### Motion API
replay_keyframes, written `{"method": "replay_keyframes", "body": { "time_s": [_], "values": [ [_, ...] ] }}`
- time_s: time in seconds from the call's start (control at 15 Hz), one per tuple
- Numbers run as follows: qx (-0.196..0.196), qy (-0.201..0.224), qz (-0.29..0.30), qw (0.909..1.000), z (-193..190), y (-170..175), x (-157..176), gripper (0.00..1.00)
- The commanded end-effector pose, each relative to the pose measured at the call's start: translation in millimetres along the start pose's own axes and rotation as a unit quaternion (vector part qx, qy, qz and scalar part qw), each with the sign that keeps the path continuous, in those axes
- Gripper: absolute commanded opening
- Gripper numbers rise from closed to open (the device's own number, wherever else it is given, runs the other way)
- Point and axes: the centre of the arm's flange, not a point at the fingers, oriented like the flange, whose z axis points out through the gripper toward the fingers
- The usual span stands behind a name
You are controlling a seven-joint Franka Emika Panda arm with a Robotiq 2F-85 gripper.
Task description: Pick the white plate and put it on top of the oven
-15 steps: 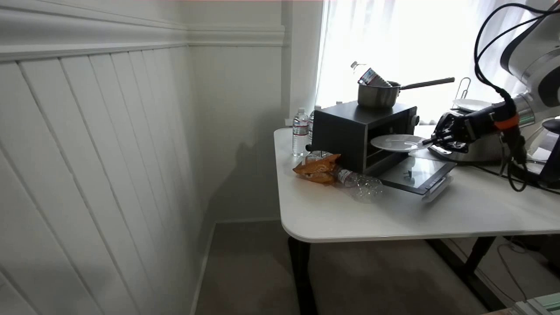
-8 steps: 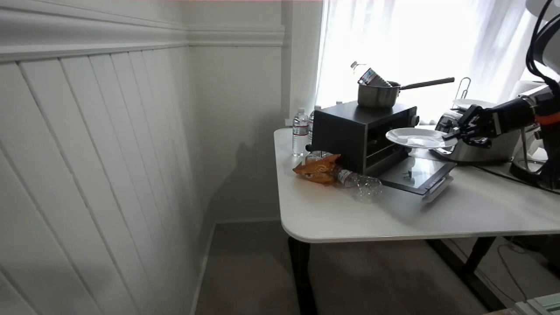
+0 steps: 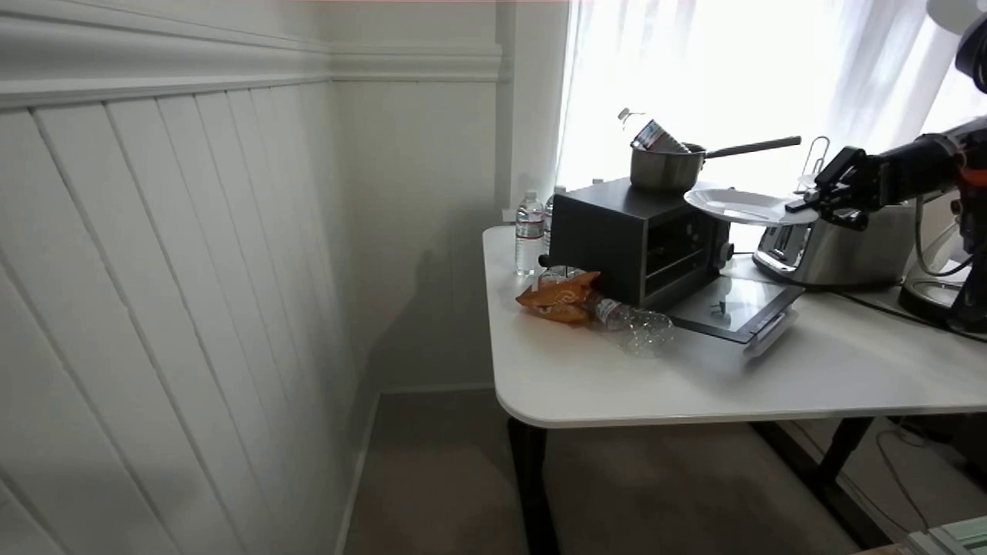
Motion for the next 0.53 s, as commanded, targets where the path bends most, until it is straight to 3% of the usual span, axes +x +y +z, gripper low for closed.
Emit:
{"method": "replay_keyframes", "body": {
  "time_s": [0.0, 0.27, 0.47],
  "values": [
    [0.011, 0.014, 0.016, 0.9997, 24.0, -25.0, 18.1, 0.02],
    [0.021, 0.050, 0.031, 0.9980, 57.5, -53.2, 37.1, 0.02],
    [-0.002, 0.086, 0.058, 0.9946, 82.2, -61.7, 55.1, 0.02]
  ]
}}
